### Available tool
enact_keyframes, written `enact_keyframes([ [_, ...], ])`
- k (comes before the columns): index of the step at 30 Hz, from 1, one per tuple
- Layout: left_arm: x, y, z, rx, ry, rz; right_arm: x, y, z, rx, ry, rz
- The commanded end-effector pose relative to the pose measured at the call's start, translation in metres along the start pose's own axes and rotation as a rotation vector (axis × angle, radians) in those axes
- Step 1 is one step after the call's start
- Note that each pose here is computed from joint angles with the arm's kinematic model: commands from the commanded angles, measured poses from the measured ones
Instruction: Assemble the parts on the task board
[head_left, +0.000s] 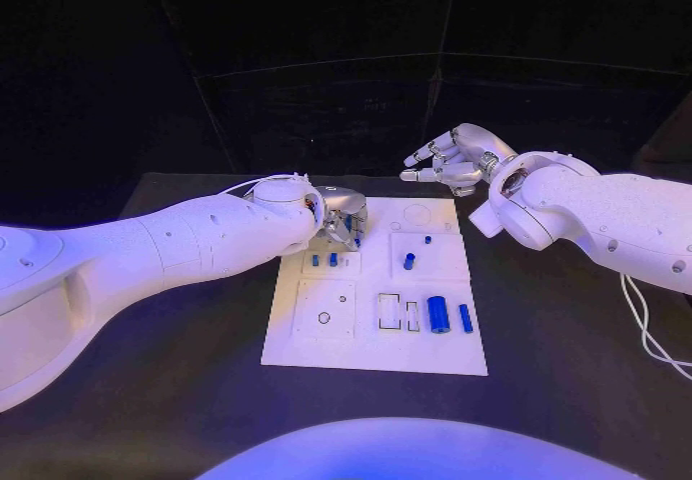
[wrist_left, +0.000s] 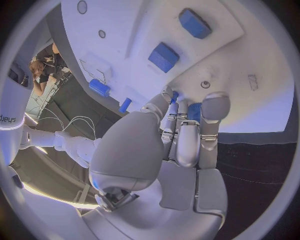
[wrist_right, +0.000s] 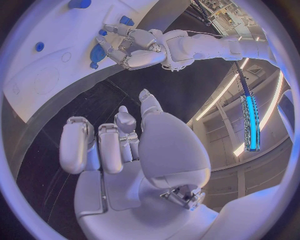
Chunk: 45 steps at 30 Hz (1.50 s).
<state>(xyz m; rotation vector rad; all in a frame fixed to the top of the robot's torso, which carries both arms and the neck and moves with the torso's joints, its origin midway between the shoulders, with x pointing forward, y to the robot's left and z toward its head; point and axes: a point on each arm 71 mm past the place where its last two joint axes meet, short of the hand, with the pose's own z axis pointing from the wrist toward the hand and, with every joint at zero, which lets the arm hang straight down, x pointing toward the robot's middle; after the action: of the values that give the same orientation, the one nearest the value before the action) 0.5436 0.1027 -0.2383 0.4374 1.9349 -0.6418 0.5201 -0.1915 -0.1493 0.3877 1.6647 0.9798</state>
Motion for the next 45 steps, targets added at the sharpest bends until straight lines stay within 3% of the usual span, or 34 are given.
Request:
enact_keyframes([
  [1, 0.0002, -0.0002, 0.0012, -0.002, 0.014, 0.015, 0.000, 0.002, 0.001, -0.014, 0.006, -0.003],
  [15, 0.0043, 0.0001, 0.0054, -0.005, 0.035, 0.013, 0.001, 0.003, 0.001, -0.015, 0.009, -0.002],
  [24, 0.0021, 0.0041, -0.0026, 0.012, -0.024, 0.001, 0.001, 0.003, 0.001, -0.016, 0.008, -0.003],
  [36, -0.0276, 0.0044, -0.0180, 0.028, -0.164, -0.109, -0.001, 0.001, 0.001, -0.011, 0.004, -0.004],
  [45, -0.0319, 0.0190, -0.0313, -0.007, -0.137, -0.156, -0.001, 0.000, 0.001, -0.008, 0.004, -0.005],
])
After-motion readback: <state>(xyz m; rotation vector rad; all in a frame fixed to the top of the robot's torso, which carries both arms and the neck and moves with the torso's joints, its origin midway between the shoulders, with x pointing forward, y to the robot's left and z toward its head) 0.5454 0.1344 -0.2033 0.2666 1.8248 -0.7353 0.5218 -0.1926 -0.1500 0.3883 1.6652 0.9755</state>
